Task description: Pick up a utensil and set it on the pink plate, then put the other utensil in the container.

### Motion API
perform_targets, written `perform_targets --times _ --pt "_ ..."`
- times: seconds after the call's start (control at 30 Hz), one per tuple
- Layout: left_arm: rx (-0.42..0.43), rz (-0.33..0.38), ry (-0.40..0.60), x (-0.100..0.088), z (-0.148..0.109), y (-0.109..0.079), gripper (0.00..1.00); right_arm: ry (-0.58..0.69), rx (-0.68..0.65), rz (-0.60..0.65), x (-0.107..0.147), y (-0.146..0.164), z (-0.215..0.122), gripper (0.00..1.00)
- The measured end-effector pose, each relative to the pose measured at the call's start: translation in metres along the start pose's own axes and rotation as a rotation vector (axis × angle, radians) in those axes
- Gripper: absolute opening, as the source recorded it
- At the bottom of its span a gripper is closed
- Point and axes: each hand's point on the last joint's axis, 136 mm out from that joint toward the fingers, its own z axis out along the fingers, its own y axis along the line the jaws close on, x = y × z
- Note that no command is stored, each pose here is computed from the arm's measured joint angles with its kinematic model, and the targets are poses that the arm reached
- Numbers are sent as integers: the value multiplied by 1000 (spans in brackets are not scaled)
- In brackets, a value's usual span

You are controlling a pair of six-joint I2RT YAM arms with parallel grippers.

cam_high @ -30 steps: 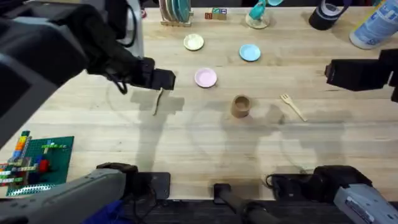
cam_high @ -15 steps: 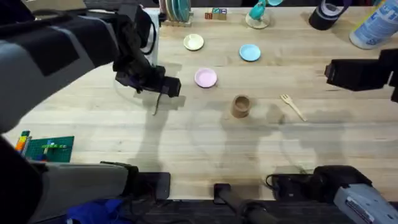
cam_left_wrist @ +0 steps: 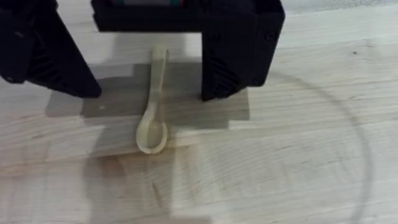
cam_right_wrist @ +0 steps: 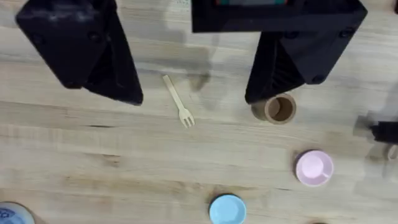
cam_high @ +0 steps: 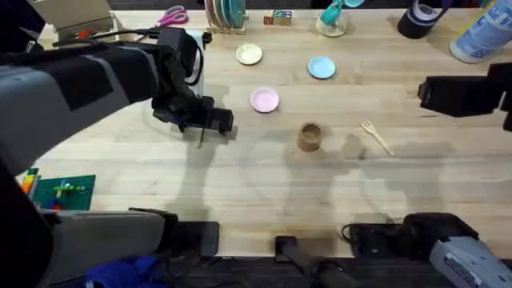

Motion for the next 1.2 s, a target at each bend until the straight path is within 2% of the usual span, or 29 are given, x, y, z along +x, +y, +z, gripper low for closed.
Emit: perform_targets --times 0.17,0.27,0.37,0.47,0.6,0.63,1.2 --pt "1 -3 -7 -2 0 0 989 0 0 0 0 0 0 998" --pt "4 -6 -11 -3 0 -1 893 0 0 0 0 0 0 998" --pt "5 -11 -19 -4 1 -1 691 0 0 0 0 0 0 998" --pt "9 -15 -25 -6 1 -2 404 0 0 0 0 0 0 998" --pt "29 -23 -30 -7 1 -5 112 0 0 0 0 0 0 997" --pt "30 -19 -32 -7 1 -6 67 0 0 0 0 0 0 997" --pt "37 -19 -36 -9 0 -8 41 0 0 0 0 0 0 998"
